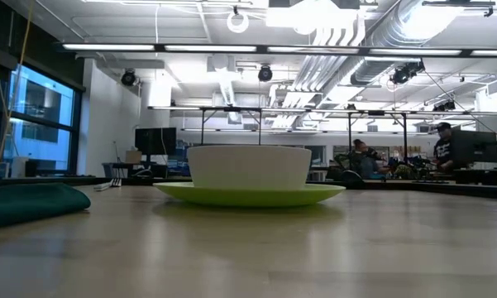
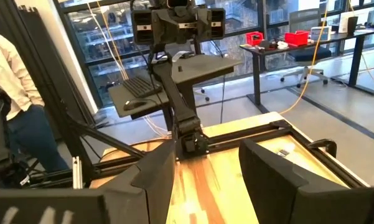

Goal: Set table place
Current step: Put the blue fork beside the green plate on the table

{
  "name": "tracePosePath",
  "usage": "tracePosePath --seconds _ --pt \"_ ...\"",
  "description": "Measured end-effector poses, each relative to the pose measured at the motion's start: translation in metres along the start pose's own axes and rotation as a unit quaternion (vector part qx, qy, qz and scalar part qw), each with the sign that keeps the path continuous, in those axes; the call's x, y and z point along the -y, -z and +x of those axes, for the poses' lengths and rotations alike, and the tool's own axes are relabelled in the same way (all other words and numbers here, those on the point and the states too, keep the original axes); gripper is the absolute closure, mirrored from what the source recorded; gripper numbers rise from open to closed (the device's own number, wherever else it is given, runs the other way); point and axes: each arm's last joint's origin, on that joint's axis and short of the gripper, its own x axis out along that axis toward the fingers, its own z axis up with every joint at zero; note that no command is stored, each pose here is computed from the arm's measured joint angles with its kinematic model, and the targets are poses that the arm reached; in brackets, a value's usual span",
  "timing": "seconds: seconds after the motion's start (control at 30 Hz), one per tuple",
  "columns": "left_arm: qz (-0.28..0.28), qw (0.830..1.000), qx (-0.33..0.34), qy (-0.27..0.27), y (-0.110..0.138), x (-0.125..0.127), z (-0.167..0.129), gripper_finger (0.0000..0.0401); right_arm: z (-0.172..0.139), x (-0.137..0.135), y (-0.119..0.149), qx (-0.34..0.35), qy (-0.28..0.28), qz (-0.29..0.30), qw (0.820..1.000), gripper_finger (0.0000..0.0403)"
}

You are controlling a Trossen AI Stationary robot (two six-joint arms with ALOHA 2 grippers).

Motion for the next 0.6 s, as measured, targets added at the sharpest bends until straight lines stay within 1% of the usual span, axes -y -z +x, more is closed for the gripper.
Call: tracePosePath --seconds 0.1,0.37,0.6 --pt "0.0 1.0 0.0 -0.001 0.0 0.0 0.0 0.0168 -0.0001 0.0 -0.0001 0.0 0.0 0.0 1.0 0.0233" --pt "0.0 1.0 0.0 0.0 0.0 0.0 -0.0002 0.0179 -0.0001 0.0 -0.0004 0.002 0.0 0.0 1.0 0.0233" --pt "0.0 1.0 -0.003 -0.001 0.0006 -0.0001 -0.0001 0.0176 -0.0001 0.0 -0.0004 0.002 0.0 0.0 1.0 0.0233"
